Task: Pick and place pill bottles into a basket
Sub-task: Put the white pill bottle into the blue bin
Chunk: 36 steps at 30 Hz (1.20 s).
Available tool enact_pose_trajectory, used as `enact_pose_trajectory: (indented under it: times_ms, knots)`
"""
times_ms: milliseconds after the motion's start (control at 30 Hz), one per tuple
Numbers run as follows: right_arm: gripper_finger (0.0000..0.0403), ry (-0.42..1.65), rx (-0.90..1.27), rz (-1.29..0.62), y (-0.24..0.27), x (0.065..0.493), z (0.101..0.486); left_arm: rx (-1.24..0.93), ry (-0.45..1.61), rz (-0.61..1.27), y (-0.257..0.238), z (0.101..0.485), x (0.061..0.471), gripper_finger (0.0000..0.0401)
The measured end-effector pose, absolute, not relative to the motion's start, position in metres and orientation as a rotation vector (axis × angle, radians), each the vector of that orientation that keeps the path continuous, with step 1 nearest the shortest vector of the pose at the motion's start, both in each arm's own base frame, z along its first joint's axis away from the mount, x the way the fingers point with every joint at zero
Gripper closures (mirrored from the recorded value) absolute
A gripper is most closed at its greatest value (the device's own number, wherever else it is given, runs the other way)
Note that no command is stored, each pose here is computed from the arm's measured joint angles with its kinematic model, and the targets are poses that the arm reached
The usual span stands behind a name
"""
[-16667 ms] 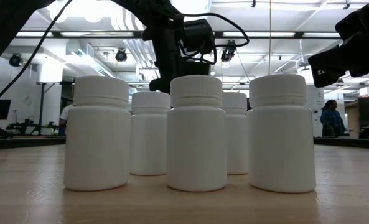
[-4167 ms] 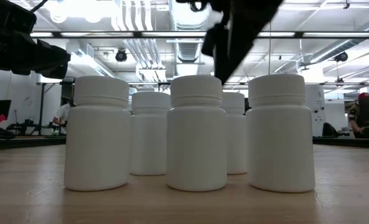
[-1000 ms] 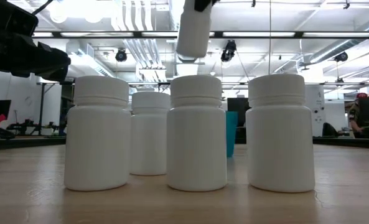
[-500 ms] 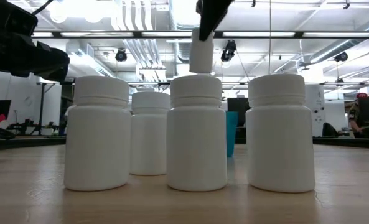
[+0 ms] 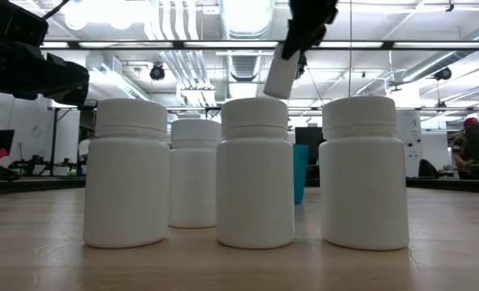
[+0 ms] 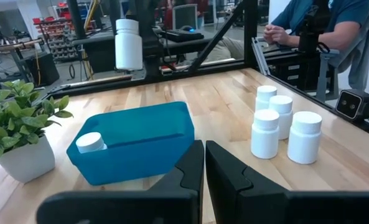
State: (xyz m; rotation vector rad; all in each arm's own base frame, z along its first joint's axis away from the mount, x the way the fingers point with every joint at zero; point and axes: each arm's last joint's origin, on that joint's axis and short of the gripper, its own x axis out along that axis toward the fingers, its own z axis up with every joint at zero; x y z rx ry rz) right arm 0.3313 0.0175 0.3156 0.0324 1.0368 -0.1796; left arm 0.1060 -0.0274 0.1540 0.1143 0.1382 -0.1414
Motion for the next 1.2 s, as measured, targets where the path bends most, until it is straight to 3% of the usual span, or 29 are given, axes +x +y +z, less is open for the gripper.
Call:
enact_pose_trajectory:
  times_ms: [267, 1200]
  knots:
    - [0.0255, 1.039, 0.153, -0.162, -0.02, 0.308, 0.285, 0.115, 0.138, -0.141, -0.027, 0.154, 0.106, 0.0401]
    - [0.0255, 1.204, 0.194, -0.065, -0.082, 0.362, 0.237, 0.124, 0.177, -0.142, -0.028, 0.15, 0.108, 0.0401]
